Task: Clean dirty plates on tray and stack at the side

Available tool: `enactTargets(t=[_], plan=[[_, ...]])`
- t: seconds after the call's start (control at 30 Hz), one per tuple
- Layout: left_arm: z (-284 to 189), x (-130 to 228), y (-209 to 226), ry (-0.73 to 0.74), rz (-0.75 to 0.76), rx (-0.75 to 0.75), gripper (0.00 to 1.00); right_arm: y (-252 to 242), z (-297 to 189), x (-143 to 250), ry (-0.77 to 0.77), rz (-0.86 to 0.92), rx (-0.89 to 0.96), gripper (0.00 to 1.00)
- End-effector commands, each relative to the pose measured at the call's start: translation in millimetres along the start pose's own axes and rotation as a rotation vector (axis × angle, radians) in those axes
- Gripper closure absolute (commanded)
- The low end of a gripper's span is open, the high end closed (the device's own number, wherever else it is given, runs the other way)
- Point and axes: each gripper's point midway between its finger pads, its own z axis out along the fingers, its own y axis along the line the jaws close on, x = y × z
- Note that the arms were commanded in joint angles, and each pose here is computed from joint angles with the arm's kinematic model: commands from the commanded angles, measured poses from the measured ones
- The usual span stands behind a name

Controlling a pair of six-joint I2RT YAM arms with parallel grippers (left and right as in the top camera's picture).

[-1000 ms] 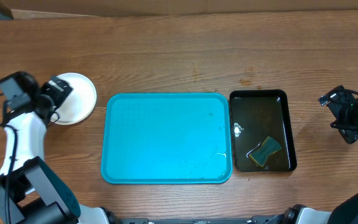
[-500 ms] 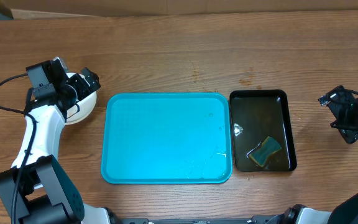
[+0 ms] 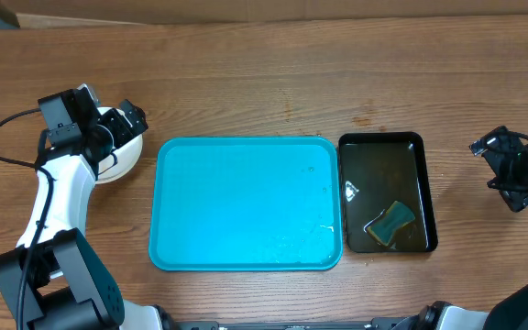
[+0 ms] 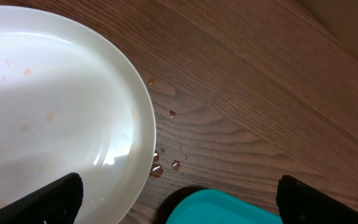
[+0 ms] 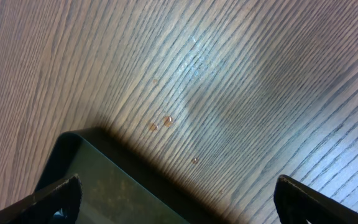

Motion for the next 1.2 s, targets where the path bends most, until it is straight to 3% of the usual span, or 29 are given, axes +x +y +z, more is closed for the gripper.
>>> enactTargets(t=[0.0,0.27,0.47,0.6,0.83,1.17], plan=[[3,6,-1,0.015,0.029,0.009,0.0,3,-5,-7,-0.025,-0.005,-0.007,0.0],[3,6,-1,0.015,0.029,0.009,0.0,4,-9,-7,-0.036,-0.007,-0.014,0.0],[3,6,-1,0.015,0.029,0.009,0.0,25,-48,-2,-0.135,-0.067,-0.099,0.0],[3,6,-1,0.015,0.029,0.009,0.0,67,-99,35,-0.222,-0.23,-0.25,0.0],[3,6,-1,0.015,0.029,0.009,0.0,116,-176,132,-0.253,-0.553,-0.554,0.0],[3,6,-1,0.015,0.029,0.009,0.0,78,-279,130,-0.672,-0.593,-0.805,0.0]])
